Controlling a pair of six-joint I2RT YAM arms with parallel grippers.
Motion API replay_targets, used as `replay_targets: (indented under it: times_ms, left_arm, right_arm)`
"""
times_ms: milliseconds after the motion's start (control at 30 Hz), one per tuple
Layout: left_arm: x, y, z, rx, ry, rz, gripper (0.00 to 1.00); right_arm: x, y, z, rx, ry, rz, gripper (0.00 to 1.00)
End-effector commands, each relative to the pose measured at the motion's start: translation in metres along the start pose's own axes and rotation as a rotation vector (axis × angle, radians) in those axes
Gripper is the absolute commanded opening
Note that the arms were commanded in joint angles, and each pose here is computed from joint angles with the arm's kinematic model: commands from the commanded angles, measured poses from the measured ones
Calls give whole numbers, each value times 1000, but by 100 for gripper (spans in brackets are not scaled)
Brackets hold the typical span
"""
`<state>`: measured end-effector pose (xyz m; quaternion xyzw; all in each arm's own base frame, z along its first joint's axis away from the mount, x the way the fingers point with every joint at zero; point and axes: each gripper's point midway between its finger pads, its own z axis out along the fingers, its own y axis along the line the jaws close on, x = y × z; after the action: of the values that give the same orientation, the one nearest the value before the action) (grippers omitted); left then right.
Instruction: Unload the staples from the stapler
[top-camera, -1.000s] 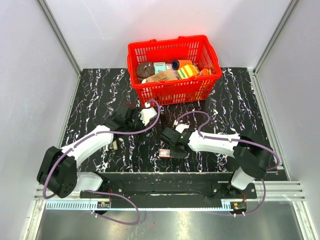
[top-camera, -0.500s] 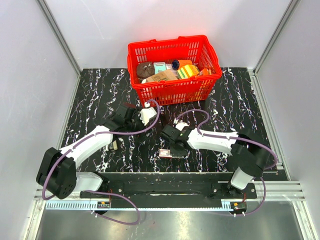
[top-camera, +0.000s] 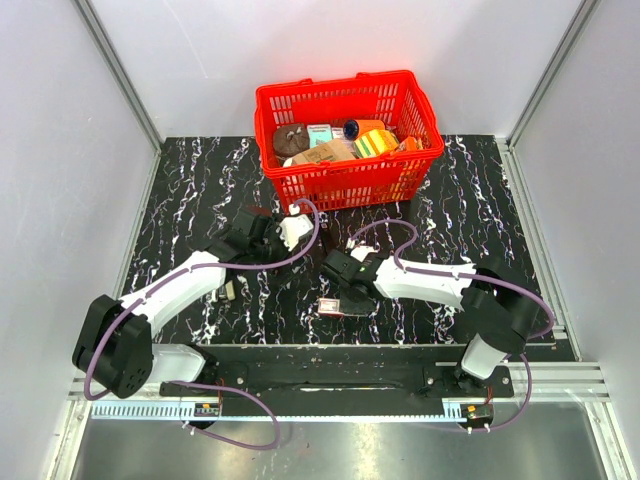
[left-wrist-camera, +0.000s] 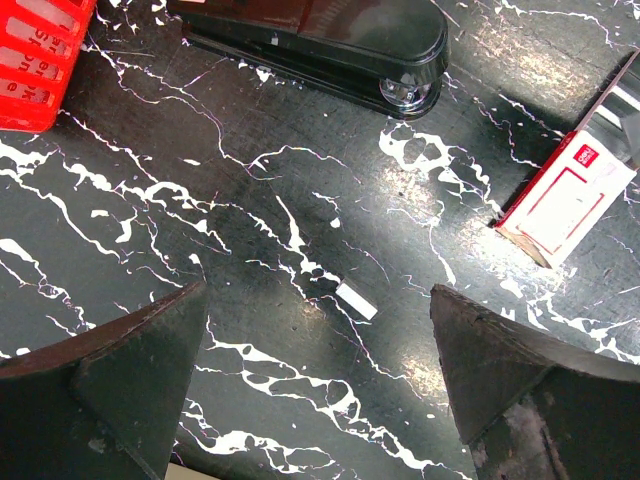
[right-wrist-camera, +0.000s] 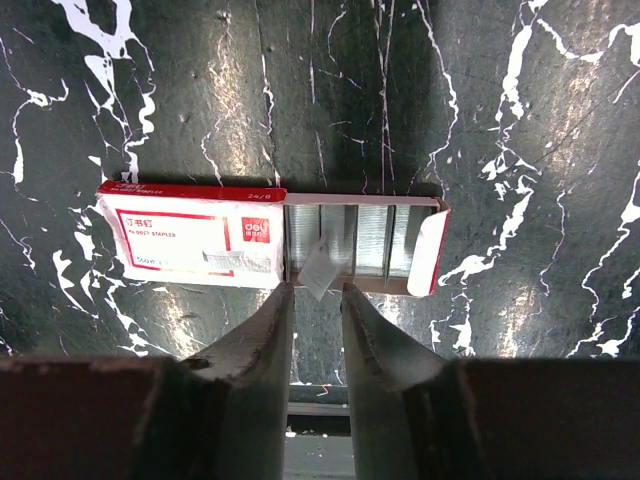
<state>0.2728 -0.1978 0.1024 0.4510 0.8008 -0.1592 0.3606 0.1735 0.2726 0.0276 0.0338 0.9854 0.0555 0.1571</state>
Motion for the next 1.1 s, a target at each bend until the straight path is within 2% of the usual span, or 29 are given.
replay_targets:
  times_ms: [0,100,633,1067]
  left_arm:
    - [-16,5,-8,-26,-55,29,98]
    - [-17,6,-9,-28,-58,30,98]
    - [-14,4,-9,-21,-51,32,98]
    - [-11,3,-8,-15,-40,39,97]
  right_arm:
    - [-7,9,-4,-18,-2,11,32]
    - [-7,10,-3,-15,1,4,35]
    - [-20,0,-15,24,-59,-11,33]
    - [-33,10,-11,38,-96,-24,33]
